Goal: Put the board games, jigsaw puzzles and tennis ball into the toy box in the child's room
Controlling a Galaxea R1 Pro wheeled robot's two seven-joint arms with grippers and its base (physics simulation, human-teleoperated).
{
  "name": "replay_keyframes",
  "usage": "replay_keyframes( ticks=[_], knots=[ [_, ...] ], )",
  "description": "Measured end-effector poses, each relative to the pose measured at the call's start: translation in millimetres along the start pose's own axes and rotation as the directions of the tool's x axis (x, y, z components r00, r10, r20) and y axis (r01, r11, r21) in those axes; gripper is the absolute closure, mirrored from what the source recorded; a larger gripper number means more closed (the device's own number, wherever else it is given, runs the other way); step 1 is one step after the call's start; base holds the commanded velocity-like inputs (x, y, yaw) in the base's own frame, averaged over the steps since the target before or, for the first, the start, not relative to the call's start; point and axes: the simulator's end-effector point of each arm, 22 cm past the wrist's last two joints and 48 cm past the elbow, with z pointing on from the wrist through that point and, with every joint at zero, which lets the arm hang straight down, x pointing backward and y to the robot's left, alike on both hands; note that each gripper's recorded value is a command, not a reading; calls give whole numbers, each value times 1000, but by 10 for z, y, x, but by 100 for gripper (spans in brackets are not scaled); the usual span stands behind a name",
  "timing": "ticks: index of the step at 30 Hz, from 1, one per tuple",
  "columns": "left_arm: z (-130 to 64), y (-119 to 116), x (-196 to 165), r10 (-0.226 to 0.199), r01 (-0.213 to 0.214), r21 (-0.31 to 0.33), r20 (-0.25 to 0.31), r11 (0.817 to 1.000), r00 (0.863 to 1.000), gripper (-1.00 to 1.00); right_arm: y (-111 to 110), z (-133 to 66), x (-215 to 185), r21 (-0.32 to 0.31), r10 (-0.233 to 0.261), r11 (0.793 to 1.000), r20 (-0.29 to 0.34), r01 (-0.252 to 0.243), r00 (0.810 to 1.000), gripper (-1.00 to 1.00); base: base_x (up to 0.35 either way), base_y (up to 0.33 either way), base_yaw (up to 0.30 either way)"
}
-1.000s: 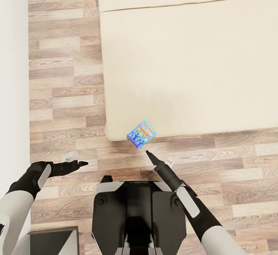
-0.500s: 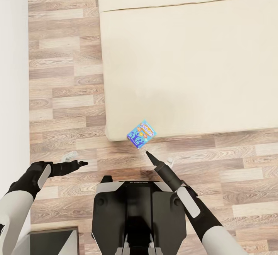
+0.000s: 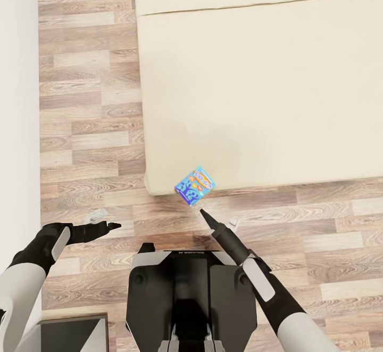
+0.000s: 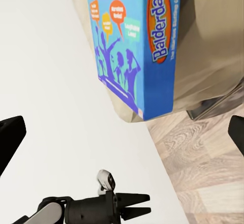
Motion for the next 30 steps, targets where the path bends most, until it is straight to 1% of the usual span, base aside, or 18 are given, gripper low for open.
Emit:
replay_keyframes(
  ticks=[17, 21, 30],
  knots=[
    [-1, 0, -2, -1, 1, 1, 1, 1000, 1000, -100, -22, -17, -25, 6, 0, 1000, 6, 0, 1000, -100, 0, 0, 0],
    [-1, 0, -1, -2, 2, 1, 0, 1000, 1000, -100, -27, -25, -39, 7, -8, 1000, 14, 8, 1000, -100, 0, 0, 0],
    [75, 10, -54, -2, 2, 1, 1, 1000, 1000, -100, -95, 31, -71, 6, -17, 1000, 23, 17, 1000, -100, 0, 0, 0]
  ],
)
